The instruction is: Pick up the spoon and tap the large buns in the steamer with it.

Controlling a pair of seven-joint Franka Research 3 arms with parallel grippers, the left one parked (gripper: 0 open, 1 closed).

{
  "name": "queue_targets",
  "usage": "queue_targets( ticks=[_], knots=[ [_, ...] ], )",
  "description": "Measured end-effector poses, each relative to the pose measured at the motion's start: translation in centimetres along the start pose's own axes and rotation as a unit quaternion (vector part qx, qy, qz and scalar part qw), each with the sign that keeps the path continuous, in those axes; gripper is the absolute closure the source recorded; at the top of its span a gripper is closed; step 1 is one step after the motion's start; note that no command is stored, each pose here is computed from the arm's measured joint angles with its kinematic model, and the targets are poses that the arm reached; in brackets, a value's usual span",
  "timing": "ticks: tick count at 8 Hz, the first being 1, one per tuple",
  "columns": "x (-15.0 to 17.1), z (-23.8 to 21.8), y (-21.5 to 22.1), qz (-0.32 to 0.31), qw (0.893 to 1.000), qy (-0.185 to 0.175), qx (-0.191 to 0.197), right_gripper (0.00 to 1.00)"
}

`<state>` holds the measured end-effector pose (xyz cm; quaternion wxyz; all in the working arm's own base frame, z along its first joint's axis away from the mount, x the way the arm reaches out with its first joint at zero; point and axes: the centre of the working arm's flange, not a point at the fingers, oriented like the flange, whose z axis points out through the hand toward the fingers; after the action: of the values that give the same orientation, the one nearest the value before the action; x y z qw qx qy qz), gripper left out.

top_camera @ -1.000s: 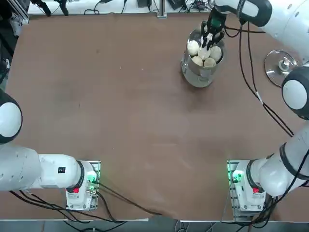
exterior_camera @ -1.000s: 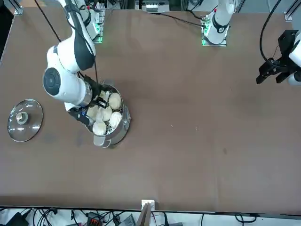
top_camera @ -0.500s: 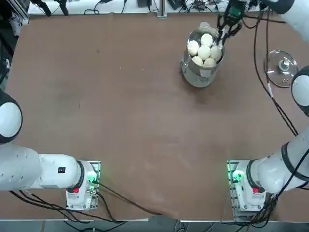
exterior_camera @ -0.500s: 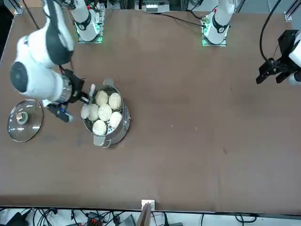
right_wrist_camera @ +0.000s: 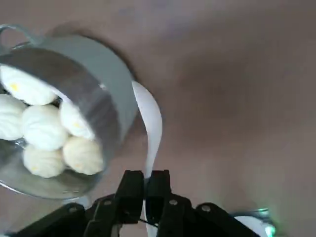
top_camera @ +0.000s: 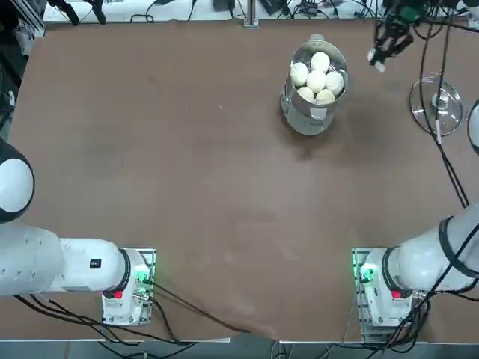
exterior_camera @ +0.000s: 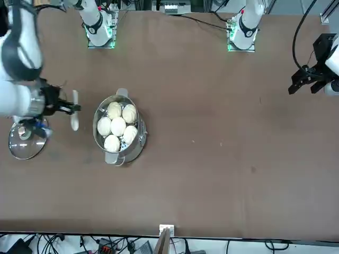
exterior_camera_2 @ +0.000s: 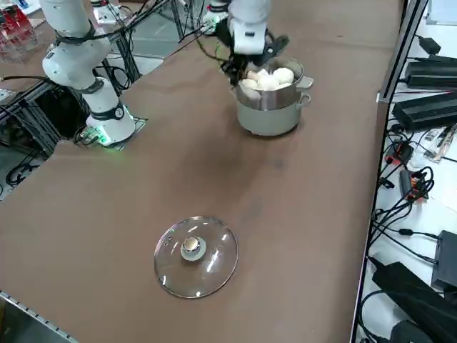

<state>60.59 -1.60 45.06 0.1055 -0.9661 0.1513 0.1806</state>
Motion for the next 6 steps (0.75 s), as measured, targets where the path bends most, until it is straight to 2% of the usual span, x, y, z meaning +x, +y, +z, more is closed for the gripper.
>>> queue_targets(
  ticks=[2, 3, 6],
  knots=[
    [1.8, 0.4, 6.6, -0.025, 0.999, -0.015, 0.018, 0.93],
    [2.7, 1.7, 8.2, -0.025, 0.999, -0.022, 0.024, 0.93],
    [5.7, 7.9, 8.4, -0.024, 0.999, 0.001, 0.033, 0.93]
  ],
)
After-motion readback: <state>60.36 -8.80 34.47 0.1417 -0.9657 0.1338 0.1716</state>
